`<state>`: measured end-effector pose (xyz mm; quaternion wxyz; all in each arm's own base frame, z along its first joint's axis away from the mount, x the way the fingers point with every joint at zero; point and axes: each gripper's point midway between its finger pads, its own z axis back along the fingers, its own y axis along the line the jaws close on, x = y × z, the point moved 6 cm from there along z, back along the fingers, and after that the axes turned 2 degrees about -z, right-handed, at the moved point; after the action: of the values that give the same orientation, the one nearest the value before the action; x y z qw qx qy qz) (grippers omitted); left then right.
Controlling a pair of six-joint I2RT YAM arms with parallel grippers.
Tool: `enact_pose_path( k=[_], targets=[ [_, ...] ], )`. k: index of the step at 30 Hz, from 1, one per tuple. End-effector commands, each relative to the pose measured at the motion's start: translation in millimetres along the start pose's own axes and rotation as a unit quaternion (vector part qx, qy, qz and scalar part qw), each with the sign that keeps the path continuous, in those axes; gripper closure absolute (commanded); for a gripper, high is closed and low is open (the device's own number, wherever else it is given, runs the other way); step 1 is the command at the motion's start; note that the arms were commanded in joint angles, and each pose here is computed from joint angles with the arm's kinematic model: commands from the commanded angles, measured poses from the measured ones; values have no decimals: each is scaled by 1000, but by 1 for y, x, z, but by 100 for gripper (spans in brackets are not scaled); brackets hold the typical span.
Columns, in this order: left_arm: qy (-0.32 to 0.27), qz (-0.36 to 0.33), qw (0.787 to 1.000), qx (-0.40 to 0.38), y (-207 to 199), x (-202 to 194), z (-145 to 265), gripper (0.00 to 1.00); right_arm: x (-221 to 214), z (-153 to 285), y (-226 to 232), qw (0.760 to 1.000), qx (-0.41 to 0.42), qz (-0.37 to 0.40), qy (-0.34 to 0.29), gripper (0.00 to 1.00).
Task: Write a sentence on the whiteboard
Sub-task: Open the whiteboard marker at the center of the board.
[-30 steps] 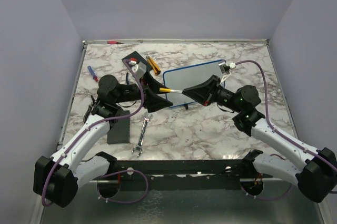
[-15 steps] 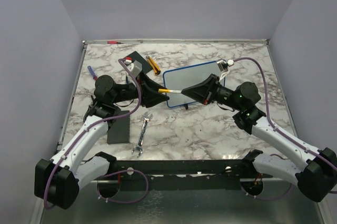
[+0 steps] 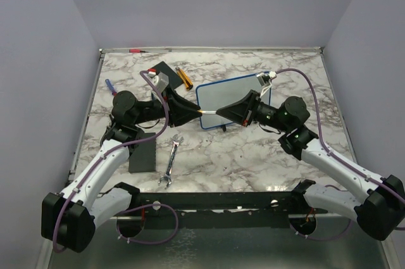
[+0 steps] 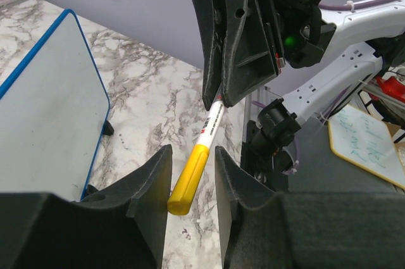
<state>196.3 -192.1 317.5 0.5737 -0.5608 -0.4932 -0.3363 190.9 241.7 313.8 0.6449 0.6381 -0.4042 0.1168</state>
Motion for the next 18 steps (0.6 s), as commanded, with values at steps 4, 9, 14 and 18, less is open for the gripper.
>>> enact_pose_path(
  k=[4,9,14,18],
  targets=[
    [-8,-17,1000,-4,-5,3,2,68,3,-3,2,1000,-4,-6,6,99],
    [-5,-14,1000,-7,-4,1,2,65,4,-3,2,1000,-2,-7,5,99],
    [-2,-9,1000,-7,-2,0,2,62,3,-3,3,1000,0,-7,7,100],
    [1,-6,1000,-9,-2,-2,1,61,4,-3,4,1000,1,-7,5,99]
  ],
)
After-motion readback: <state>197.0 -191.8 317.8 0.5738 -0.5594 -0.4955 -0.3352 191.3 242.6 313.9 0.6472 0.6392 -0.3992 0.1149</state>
